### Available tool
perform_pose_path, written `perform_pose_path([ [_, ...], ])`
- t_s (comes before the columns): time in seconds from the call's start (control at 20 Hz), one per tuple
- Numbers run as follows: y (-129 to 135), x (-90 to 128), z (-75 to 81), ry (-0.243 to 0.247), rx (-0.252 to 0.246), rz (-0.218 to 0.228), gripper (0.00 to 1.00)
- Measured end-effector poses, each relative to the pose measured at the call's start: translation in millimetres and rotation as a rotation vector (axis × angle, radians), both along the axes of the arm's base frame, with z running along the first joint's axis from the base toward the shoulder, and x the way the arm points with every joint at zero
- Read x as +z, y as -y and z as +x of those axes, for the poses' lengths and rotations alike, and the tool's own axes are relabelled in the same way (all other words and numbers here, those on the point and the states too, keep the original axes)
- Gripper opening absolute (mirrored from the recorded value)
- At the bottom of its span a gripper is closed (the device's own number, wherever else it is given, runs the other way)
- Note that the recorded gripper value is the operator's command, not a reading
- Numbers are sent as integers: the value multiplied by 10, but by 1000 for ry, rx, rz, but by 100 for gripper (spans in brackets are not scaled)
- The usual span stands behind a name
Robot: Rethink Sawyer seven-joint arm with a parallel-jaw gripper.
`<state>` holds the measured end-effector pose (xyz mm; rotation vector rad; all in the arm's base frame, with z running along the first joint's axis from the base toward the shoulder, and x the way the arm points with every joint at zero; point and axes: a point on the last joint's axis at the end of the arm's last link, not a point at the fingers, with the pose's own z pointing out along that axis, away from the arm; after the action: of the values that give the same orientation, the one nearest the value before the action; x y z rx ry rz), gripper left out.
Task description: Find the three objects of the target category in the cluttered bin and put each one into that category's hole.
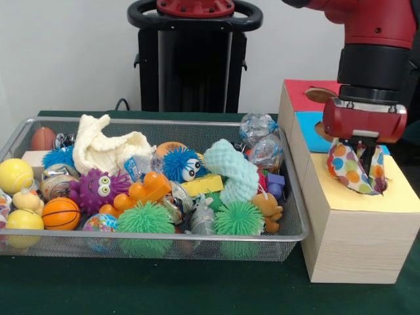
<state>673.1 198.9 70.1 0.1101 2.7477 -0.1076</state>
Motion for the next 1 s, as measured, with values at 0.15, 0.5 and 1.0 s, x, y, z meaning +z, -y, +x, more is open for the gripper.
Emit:
perform_pose_path([
  [0.15,-20,-97,-14,-10,4,-2,0],
  [0.5,-187,-478,74,-7,32,-23,0],
  [1.0,-301,-487,267,12,22,-55,0],
])
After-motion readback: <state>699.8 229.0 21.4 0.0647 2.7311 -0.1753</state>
